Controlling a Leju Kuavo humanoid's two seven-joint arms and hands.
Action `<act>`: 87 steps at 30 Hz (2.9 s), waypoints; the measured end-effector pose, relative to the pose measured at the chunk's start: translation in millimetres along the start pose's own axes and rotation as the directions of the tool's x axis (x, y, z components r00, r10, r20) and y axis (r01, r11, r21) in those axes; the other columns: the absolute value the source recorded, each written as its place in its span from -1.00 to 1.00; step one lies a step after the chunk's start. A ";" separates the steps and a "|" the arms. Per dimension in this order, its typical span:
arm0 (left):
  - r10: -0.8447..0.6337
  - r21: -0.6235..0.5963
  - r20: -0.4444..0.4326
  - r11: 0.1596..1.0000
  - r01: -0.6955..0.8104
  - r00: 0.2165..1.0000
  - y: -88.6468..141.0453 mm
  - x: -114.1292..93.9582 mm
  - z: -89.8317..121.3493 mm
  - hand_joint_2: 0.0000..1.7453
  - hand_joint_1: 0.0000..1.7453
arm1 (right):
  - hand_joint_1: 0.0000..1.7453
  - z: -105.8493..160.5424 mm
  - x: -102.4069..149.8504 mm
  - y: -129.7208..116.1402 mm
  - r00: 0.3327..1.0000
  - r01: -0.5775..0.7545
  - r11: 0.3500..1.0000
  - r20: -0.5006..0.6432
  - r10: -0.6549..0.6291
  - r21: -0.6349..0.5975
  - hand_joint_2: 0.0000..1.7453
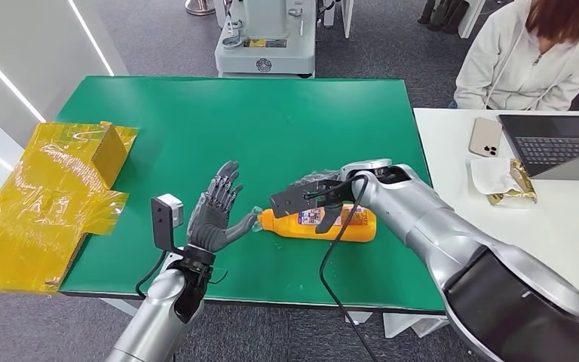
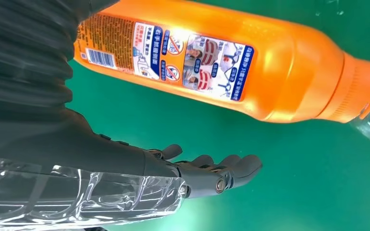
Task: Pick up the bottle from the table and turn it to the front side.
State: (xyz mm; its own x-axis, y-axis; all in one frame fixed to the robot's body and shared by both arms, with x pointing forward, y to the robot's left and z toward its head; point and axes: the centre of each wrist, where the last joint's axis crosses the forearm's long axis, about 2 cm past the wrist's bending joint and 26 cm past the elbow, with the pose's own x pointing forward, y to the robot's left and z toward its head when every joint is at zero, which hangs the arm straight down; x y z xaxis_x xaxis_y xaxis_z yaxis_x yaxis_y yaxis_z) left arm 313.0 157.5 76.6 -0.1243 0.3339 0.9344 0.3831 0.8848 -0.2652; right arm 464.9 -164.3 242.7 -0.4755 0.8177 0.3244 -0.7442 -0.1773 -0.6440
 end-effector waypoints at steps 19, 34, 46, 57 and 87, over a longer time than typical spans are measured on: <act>0.021 0.027 -0.038 0.999 -0.020 0.999 -0.6 -8.7 14.3 1.00 -1.00 | -1.00 9.1 -58.7 34.1 0.992 0.035 0.999 -0.120 -0.035 -0.005 1.00; 0.029 0.032 -0.043 0.999 -0.028 0.999 -2.0 -10.9 19.0 1.00 -1.00 | -0.99 4.3 -90.6 84.6 0.987 0.061 0.998 -0.149 -0.064 -0.027 1.00; 0.029 0.029 -0.040 0.999 -0.028 0.999 -2.1 -10.6 18.4 1.00 -1.00 | 0.95 -0.4 -101.2 114.7 0.984 0.049 0.994 -0.163 -0.065 -0.101 1.00; 0.043 0.020 -0.041 0.999 -0.042 0.998 -5.3 -10.9 17.8 1.00 -1.00 | 1.00 1.2 -108.9 133.0 0.982 0.061 0.984 -0.164 -0.088 -0.166 1.00; -0.067 0.094 -0.020 0.993 0.069 0.998 -17.6 -22.8 47.9 1.00 -1.00 | 1.00 -23.5 -40.4 293.1 0.326 0.941 0.309 0.612 -0.720 -0.138 1.00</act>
State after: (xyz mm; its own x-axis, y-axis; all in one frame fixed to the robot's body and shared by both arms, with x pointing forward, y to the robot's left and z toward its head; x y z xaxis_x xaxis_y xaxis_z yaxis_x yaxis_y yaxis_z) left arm 265.3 149.8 48.6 -0.1312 0.2673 0.9546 0.2859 0.9323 -0.2217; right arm 277.0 -236.4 24.5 0.0938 0.0596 0.9938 -0.6126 0.7903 0.0105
